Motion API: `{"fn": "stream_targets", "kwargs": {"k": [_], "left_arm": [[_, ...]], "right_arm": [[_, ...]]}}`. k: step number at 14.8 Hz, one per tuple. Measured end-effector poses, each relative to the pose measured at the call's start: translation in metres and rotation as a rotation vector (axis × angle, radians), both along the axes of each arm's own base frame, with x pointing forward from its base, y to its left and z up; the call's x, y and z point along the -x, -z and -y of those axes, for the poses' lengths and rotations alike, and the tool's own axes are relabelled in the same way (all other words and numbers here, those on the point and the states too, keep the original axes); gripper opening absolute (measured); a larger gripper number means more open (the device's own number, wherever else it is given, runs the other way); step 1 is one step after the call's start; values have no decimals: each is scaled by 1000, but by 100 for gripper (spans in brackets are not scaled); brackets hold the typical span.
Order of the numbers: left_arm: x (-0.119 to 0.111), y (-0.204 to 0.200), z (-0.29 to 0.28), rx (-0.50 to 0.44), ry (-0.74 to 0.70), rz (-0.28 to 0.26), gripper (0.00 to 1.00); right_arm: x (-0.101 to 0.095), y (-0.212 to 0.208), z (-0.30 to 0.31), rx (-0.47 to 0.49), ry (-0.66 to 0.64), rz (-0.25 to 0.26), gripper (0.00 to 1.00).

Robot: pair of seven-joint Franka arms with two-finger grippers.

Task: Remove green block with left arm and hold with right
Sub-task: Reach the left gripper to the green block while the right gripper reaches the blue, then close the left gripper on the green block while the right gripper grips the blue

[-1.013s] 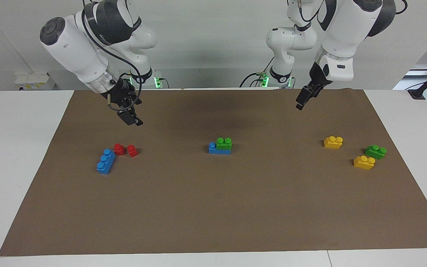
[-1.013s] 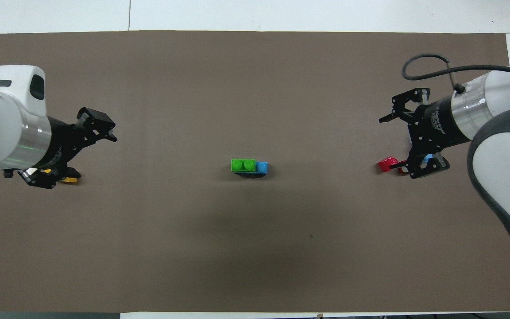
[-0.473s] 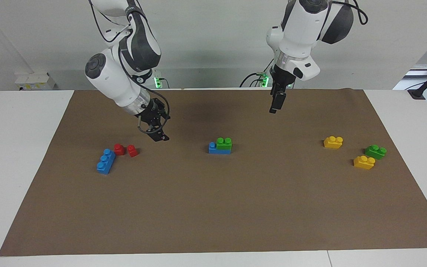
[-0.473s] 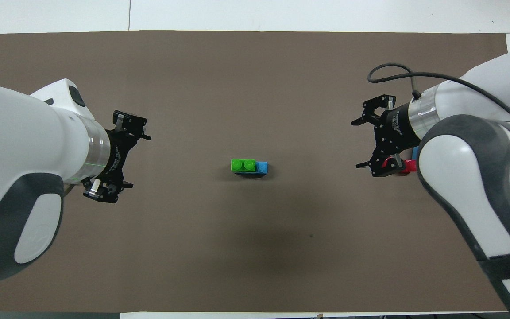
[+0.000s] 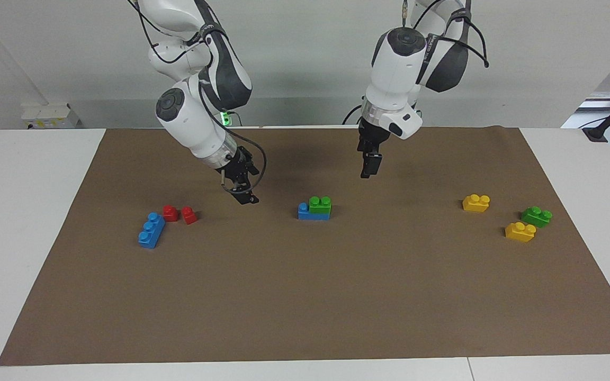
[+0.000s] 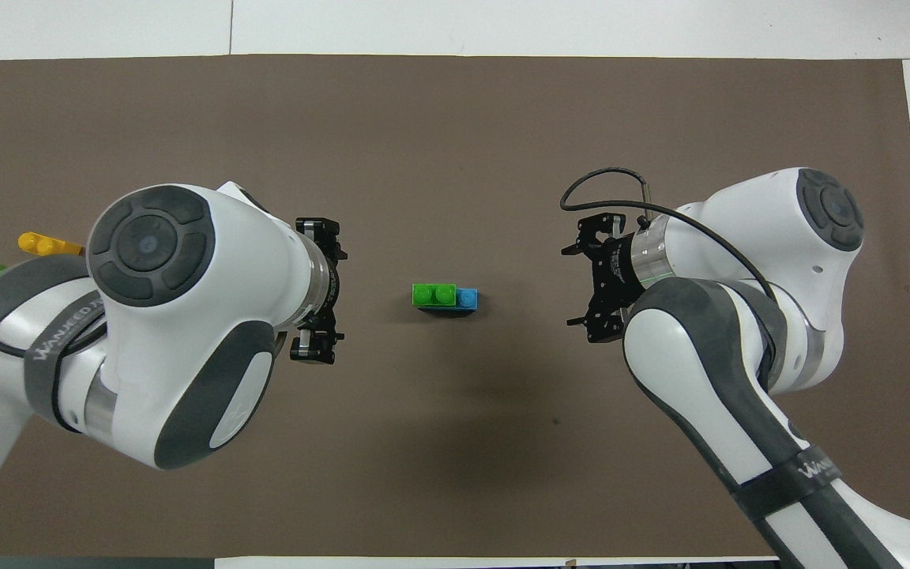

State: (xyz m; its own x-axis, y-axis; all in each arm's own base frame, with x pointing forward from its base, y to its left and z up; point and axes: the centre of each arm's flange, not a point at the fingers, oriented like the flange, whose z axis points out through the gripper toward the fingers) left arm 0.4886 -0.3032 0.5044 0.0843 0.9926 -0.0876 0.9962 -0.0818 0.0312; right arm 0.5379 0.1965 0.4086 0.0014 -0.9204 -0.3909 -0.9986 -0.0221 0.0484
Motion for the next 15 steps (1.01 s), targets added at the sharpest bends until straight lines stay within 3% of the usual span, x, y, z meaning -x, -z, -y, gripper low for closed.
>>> {"fn": "stream_targets", "kwargs": {"k": [10, 15], "left_arm": [[-7, 66, 49, 20, -126, -15, 100], [-9, 90, 59, 8, -152, -23, 100]], "right_arm": [[18, 22, -49, -37, -8, 46, 100], [16, 44, -59, -24, -3, 61, 100]]}}
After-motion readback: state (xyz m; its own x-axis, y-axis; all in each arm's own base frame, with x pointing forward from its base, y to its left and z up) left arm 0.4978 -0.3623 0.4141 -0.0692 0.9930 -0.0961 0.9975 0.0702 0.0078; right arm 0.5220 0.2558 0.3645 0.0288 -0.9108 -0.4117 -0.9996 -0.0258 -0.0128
